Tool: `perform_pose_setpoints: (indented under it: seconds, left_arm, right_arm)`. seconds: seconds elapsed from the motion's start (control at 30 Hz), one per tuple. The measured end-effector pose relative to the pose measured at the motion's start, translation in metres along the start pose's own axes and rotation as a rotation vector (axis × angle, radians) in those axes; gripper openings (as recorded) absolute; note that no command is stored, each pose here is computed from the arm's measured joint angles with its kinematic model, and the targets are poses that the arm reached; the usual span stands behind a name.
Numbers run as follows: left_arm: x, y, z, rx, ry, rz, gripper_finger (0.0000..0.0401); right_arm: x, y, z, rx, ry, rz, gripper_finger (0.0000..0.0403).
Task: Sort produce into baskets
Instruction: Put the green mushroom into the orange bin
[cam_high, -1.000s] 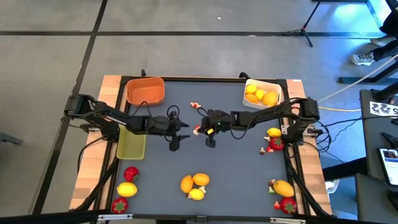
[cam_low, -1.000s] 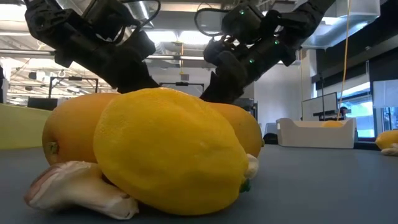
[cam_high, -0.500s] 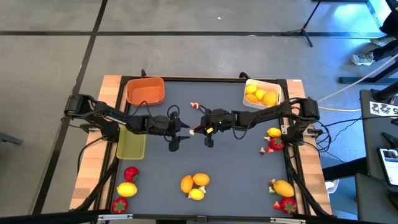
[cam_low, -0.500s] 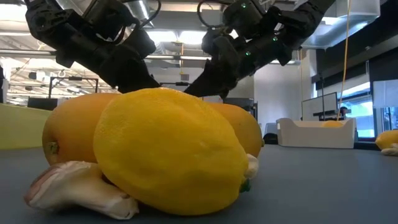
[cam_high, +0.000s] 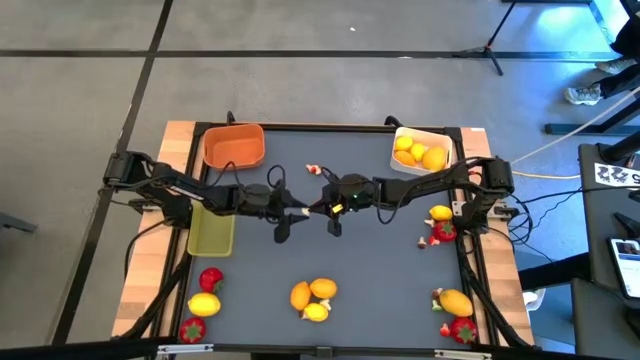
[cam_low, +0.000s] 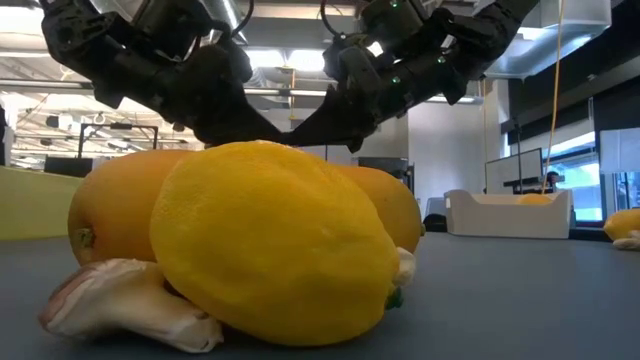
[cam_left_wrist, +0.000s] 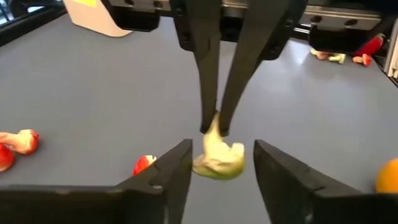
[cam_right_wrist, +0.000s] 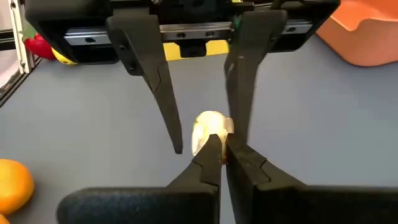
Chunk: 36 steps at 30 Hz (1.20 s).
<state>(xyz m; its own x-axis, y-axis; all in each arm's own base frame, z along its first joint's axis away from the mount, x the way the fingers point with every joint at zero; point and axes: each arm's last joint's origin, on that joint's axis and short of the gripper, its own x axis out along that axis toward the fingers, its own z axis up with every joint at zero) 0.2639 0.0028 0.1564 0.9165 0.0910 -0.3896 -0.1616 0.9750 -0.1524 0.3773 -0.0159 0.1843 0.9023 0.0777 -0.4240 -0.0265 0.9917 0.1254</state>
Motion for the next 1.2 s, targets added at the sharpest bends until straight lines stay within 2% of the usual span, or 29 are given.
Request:
perform_pose_setpoints:
  seconds: [0.23, 0.37, 0.5, 0.6, 0.73, 0.83, 0.97, 1.07, 1.2]
  left_arm:
    - [0.0, 0.0, 0.0, 0.053, -0.003, 0.002, 0.008]
    - [0.0, 0.003, 0.001, 0.05, -0.004, 0.01, 0.0055]
    - [0.0, 0.006, 0.002, 0.058, -0.005, 0.022, 0.0053]
    - [0.0, 0.008, 0.002, 0.057, -0.006, 0.026, 0.0057]
    - [0.0, 0.012, 0.003, 0.063, -0.006, 0.039, 0.0055]
    - [-0.003, 0.017, 0.007, 0.063, -0.015, 0.059, 0.0054]
    - [-0.017, 0.025, 0.014, -0.045, 0.008, 0.102, 0.006]
    - [-0.031, 0.032, 0.018, -0.063, 0.045, 0.178, 0.0063]
    - [-0.053, 0.047, 0.021, -0.084, 0.081, 0.359, 0.0064]
  right_arm:
    - [0.0, 0.0, 0.002, -0.002, -0.023, 0.002, 0.0012]
    - [0.0, 0.0, 0.003, -0.002, -0.027, 0.001, 0.0012]
    - [0.0, -0.001, 0.002, 0.081, -0.025, 0.0, 0.0015]
    - [0.0, -0.003, 0.003, 0.122, -0.025, -0.004, 0.0031]
    - [-0.003, -0.002, 0.004, 0.121, -0.02, -0.006, 0.008]
    - [-0.012, -0.005, 0.01, 0.076, 0.003, -0.035, 0.0124]
    - [-0.037, -0.011, 0.019, -0.001, 0.078, -0.074, 0.0167]
    - [-0.062, -0.016, 0.026, -0.033, 0.139, -0.139, 0.0183]
    - [-0.085, -0.015, 0.025, -0.032, 0.245, -0.221, 0.0188]
